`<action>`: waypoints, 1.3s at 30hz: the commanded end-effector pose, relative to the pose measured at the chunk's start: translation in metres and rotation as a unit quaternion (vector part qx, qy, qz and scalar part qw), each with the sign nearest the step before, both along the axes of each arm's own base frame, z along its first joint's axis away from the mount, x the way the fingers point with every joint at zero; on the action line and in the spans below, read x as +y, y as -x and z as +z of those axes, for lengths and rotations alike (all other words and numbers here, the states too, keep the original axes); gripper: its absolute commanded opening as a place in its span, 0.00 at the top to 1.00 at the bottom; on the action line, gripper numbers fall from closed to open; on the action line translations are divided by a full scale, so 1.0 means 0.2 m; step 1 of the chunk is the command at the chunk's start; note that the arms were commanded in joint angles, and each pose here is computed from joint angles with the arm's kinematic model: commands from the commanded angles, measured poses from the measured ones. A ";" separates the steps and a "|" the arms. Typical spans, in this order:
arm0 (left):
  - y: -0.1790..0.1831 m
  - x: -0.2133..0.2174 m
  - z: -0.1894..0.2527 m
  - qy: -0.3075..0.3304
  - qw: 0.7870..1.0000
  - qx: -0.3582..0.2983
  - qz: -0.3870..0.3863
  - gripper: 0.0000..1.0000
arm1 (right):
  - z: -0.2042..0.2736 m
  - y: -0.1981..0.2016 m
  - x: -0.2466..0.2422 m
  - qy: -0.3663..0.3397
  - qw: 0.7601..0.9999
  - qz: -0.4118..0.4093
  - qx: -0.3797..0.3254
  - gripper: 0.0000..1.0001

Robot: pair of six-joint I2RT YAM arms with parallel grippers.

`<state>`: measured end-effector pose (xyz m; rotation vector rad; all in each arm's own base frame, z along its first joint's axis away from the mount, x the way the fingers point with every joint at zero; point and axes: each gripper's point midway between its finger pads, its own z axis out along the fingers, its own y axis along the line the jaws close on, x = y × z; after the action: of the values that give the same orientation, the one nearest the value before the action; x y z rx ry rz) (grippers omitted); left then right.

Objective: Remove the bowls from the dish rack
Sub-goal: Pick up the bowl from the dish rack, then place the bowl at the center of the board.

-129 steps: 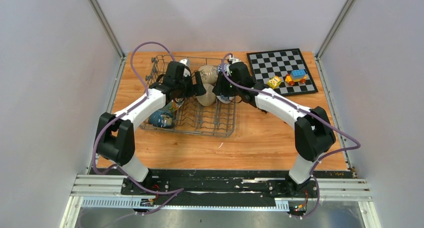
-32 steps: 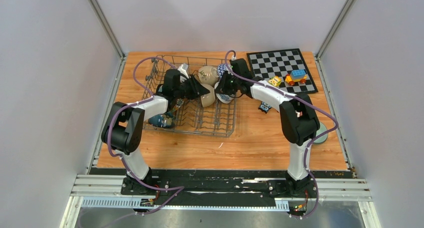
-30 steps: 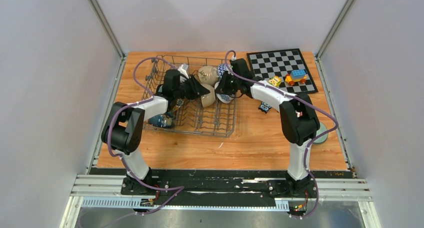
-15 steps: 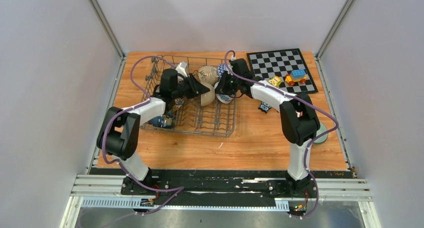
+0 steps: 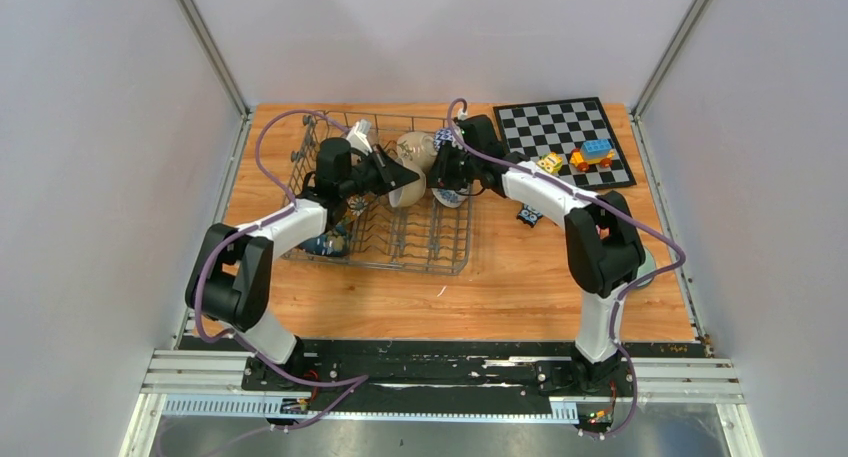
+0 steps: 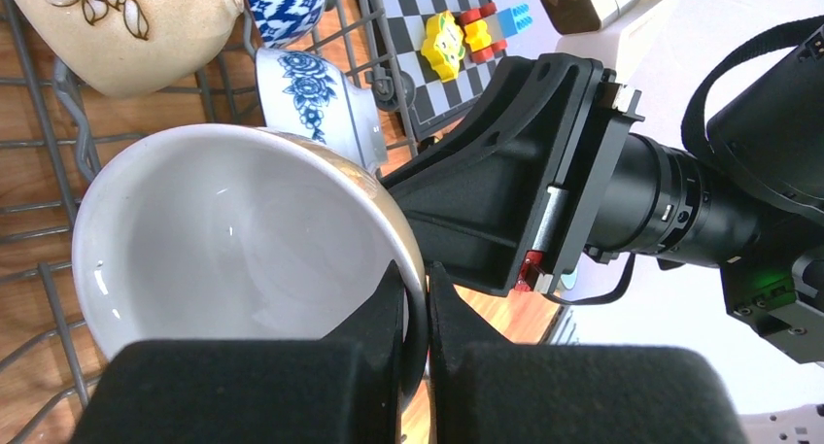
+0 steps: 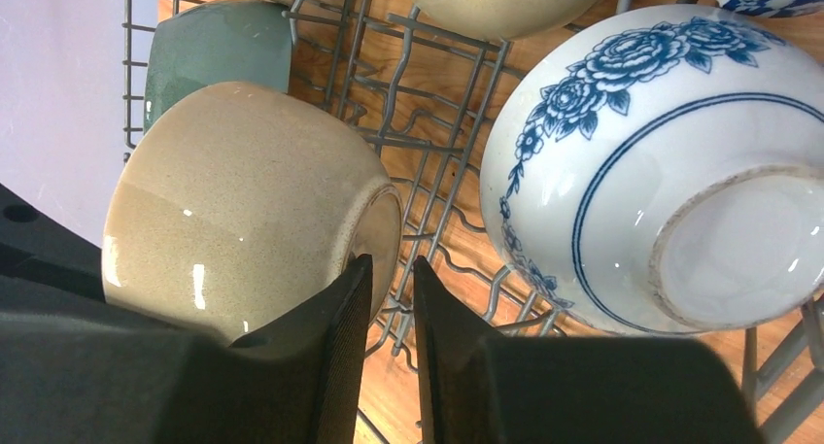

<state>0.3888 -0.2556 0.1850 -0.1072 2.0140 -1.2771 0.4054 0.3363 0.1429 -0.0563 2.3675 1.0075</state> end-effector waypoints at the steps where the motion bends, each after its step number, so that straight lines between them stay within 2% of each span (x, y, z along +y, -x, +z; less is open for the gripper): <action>1: 0.02 -0.01 0.16 0.021 0.998 -0.050 -0.010 1.00 | 0.18 0.05 0.01 -0.012 0.999 0.019 -0.031 0.72; 7: 0.05 -0.01 0.28 0.032 0.997 -0.073 -0.013 1.00 | 0.28 0.09 -0.14 0.017 0.998 -0.010 -0.054 0.50; 13: 0.11 0.00 0.41 0.032 0.994 -0.100 -0.019 1.00 | 0.44 0.20 -0.26 0.038 0.994 -0.008 -0.101 0.43; 17: 0.20 0.00 0.47 -0.019 0.991 -0.129 -0.030 1.00 | 0.52 0.32 -0.36 0.054 0.989 0.001 -0.137 0.43; 20: 0.32 -0.02 0.53 -0.100 0.978 -0.180 -0.035 1.00 | 0.61 0.43 -0.47 0.065 0.983 -0.004 -0.175 0.44; 24: 0.53 -0.05 0.60 -0.209 0.940 -0.264 -0.053 1.00 | 0.66 0.57 -0.62 0.083 0.974 -0.023 -0.210 0.46; 30: 0.87 -0.07 0.64 -0.278 0.879 -0.370 -0.113 1.00 | 0.72 0.79 -0.79 0.079 0.966 -0.042 -0.244 0.47; 34: 1.03 -0.06 0.55 -0.348 0.837 -0.399 -0.136 1.00 | 0.70 0.91 -0.86 0.084 0.965 -0.036 -0.245 0.47; 37: 1.16 -0.09 0.45 -0.408 0.787 -0.431 -0.168 1.00 | 0.68 1.00 -0.86 0.078 0.968 -0.011 -0.239 0.47; 39: 1.26 -0.11 0.39 -0.444 0.741 -0.462 -0.199 1.00 | 0.68 1.07 -0.85 0.067 0.970 0.014 -0.232 0.47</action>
<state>0.1433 -0.2912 0.2843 1.0414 1.6085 -0.6028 0.2168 0.1684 0.3013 -0.2582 1.9099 0.7190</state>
